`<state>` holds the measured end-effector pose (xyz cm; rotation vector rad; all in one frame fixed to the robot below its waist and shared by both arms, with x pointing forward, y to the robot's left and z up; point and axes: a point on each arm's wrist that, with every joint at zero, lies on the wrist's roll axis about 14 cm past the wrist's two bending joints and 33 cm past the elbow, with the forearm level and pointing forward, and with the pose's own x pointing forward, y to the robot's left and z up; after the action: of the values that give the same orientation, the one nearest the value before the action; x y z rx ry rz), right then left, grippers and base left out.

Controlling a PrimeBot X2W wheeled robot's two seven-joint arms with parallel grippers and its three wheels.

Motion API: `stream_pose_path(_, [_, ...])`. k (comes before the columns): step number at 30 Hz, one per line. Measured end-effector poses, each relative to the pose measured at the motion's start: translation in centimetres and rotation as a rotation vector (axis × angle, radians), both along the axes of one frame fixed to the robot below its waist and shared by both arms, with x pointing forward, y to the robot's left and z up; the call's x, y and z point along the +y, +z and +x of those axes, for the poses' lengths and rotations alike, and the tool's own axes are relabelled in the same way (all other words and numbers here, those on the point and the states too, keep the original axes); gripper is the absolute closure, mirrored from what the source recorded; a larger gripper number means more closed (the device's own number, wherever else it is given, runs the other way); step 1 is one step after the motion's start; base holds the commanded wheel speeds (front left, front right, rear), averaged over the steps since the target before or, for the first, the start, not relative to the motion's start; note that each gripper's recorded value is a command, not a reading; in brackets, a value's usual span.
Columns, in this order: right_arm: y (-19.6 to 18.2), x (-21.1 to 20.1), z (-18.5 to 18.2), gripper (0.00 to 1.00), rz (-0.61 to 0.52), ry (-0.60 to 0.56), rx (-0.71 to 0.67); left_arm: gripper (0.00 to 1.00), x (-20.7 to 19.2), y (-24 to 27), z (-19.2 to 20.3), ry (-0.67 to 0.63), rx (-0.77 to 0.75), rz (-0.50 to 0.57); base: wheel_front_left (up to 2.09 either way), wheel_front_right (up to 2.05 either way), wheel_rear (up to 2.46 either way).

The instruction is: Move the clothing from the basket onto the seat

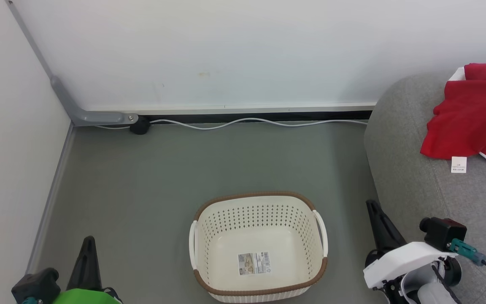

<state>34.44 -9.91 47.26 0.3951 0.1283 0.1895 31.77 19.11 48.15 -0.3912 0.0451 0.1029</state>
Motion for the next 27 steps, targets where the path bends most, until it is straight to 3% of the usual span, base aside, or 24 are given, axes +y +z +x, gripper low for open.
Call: stream_pose_path(27, [-0.7, -3.5, 0.7, 1.0, 0.348, -0.139, 0.122, 1.0, 0.3, -1.5, 1.0, 0.021, 0.072, -0.351, 0.0, 0.0, 0.0])
